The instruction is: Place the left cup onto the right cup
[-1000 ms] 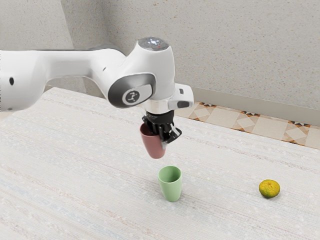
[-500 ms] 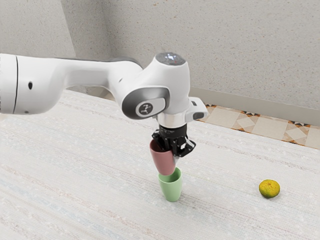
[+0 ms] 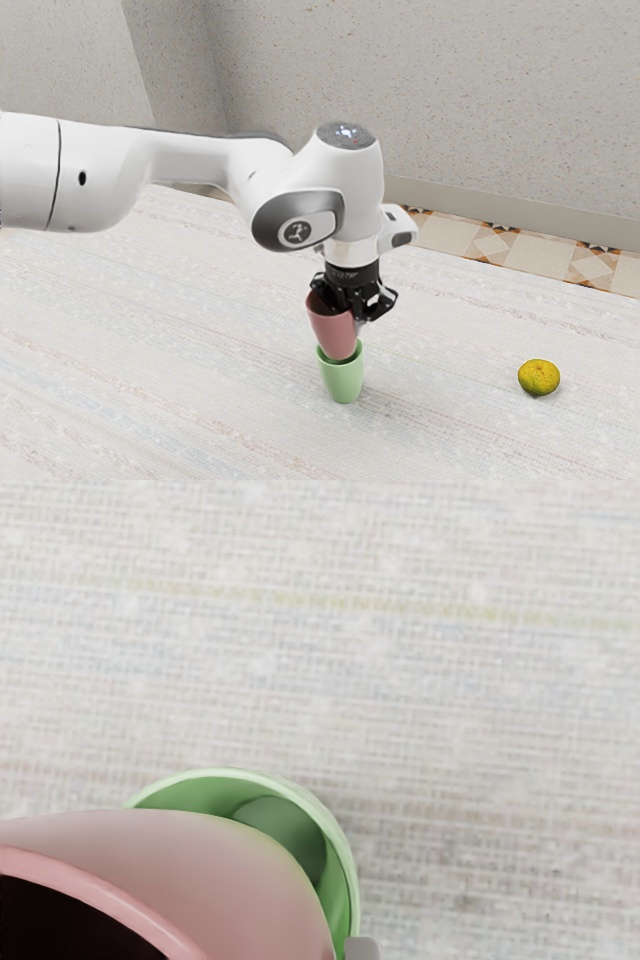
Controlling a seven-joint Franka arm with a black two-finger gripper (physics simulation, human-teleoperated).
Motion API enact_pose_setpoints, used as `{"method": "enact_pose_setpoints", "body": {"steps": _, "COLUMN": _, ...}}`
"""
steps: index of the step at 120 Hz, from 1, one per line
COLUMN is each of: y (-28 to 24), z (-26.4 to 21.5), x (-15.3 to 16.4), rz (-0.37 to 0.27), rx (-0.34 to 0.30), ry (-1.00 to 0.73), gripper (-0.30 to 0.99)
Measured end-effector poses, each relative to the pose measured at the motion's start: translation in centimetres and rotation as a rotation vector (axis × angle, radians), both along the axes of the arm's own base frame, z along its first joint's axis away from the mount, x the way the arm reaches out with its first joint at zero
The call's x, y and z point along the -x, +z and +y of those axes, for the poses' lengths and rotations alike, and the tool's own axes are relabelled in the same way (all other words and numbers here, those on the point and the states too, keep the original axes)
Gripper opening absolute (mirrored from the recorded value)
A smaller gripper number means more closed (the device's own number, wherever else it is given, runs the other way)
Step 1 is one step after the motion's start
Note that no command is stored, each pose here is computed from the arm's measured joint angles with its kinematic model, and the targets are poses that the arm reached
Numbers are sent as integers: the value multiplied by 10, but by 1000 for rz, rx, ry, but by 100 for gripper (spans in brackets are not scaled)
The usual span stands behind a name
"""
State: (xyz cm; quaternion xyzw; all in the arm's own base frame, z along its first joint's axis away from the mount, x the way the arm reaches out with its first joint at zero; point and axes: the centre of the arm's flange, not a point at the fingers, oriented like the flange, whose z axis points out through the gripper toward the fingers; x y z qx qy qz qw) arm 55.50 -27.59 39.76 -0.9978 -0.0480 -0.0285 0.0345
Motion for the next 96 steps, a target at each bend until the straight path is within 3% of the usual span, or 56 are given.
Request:
{"method": "enact_pose_setpoints", "body": {"steps": 36, "y": -20, "z": 4, "x": -8, "rz": -4, "rx": -2, "ry": 32, "gripper": -9}}
{"method": "enact_pose_setpoints", "body": {"steps": 65, "y": -23, "z": 4, "x": -9, "rz": -5, "rx": 4, "ry": 50, "gripper": 40}}
{"method": "enact_pose_setpoints", "body": {"steps": 96, "y": -1, "z": 3, "x": -10, "rz": -48, "rx": 8, "ry": 62, "gripper": 61}}
